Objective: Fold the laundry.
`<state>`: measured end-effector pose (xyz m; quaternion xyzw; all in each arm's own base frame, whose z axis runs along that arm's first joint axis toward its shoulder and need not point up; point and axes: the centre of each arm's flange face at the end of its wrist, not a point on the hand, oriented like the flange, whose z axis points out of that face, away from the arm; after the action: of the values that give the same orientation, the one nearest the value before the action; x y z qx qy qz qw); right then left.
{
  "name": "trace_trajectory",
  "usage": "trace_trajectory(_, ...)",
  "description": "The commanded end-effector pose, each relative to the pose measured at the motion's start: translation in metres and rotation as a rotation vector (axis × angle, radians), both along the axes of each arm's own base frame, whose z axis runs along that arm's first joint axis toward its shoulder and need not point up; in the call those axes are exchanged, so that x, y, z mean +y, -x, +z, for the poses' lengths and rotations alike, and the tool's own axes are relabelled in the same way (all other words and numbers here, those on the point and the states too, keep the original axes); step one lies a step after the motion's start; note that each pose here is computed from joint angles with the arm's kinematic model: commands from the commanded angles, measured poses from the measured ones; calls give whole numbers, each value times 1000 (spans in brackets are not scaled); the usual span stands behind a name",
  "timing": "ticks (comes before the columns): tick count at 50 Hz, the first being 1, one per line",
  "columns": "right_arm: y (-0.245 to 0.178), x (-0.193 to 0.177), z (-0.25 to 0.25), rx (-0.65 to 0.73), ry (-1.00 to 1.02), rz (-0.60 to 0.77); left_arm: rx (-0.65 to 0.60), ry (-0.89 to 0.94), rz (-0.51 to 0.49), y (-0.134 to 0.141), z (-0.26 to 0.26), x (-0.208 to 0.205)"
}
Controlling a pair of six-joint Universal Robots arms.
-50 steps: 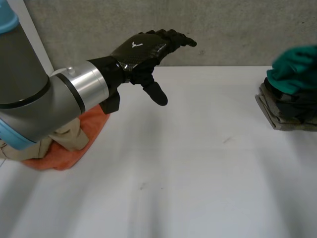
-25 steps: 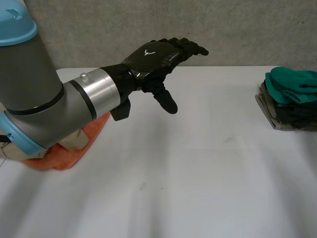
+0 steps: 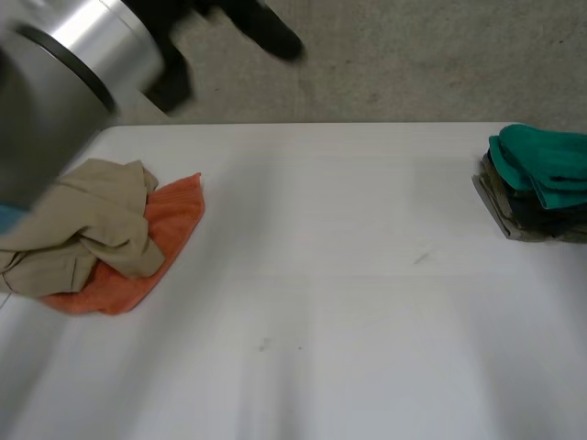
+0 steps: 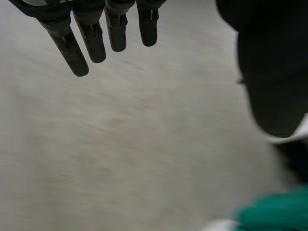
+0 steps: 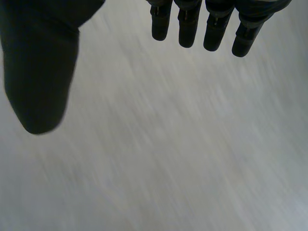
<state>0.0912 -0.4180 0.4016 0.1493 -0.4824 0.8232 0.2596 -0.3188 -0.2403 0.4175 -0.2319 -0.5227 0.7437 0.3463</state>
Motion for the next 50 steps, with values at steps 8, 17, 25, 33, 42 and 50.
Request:
trace_trajectory(8,-179,117,-117,62,-370,697,-414,-26,687,-124,-57,-94)
trace_trajectory(17,-181,132,-207,57,-692,636,-866,-197,929,-187,-198,-159)
trace_trajectory(25,-177,144,-234,74,-775,634,-902,-253,944,-204,-274,-197)
trace_trajectory(33,-171,147,-237,91,-781,611,-827,-153,979,-194,-237,-206)
trace_trajectory(42,-157,138,-227,74,-731,564,-359,-12,766,-104,-102,-123)
trace_trajectory(50,-145,128,-217,42,-705,519,-327,-177,288,-10,-119,-21)
